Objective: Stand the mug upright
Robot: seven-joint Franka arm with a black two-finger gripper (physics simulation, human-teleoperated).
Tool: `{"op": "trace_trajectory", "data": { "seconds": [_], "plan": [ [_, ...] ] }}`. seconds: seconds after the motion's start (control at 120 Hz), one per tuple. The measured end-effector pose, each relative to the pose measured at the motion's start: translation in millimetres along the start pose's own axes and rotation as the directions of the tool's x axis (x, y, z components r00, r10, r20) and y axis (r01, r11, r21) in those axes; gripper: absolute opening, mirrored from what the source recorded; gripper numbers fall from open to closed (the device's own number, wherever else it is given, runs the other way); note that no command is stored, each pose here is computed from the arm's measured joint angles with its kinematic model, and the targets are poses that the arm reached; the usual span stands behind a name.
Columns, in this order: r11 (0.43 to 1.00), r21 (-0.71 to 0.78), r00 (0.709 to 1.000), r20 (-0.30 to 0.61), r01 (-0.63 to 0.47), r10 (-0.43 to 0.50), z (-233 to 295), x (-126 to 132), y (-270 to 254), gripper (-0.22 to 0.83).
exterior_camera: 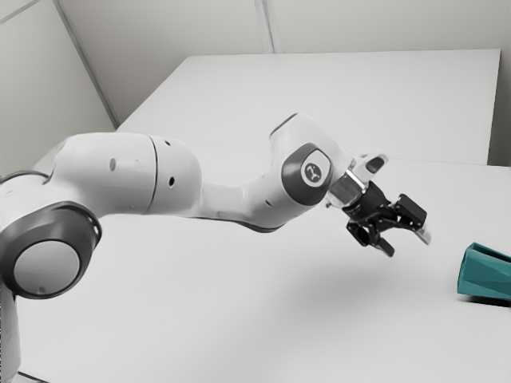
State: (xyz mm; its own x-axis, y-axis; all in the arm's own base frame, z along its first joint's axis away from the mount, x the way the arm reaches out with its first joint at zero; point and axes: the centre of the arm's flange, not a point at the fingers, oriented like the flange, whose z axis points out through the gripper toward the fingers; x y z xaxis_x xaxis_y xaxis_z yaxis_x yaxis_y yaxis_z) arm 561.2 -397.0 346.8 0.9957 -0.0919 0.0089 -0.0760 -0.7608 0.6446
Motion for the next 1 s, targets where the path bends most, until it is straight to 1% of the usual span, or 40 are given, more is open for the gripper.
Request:
{"op": "trace_trajectory", "data": {
  "seconds": [0.075,0.175,0.267,0.367,0.5,0.7,0.892,0.925,1.0],
  "plan": [
    [1.000,-0.016,1.000,-0.023,-0.021,0.020,11,13,7,0.62],
    [0.998,-0.038,0.998,-0.046,-0.040,0.039,33,13,18,0.62],
    [0.997,-0.074,0.998,-0.064,-0.029,0.024,48,9,25,0.62],
    [0.992,-0.121,0.997,-0.076,0.021,-0.030,59,10,20,0.62],
    [0.984,-0.170,0.993,-0.088,0.060,-0.076,76,17,15,0.62],
    [0.971,-0.236,0.993,-0.095,0.046,-0.070,100,21,34,0.62],
    [0.968,-0.247,0.994,-0.080,0.054,-0.076,125,20,25,0.61],
    [0.968,-0.247,0.994,-0.081,0.052,-0.074,127,20,24,0.56],
    [0.968,-0.247,0.994,-0.086,0.042,-0.065,125,21,25,0.35]
  ]
}}
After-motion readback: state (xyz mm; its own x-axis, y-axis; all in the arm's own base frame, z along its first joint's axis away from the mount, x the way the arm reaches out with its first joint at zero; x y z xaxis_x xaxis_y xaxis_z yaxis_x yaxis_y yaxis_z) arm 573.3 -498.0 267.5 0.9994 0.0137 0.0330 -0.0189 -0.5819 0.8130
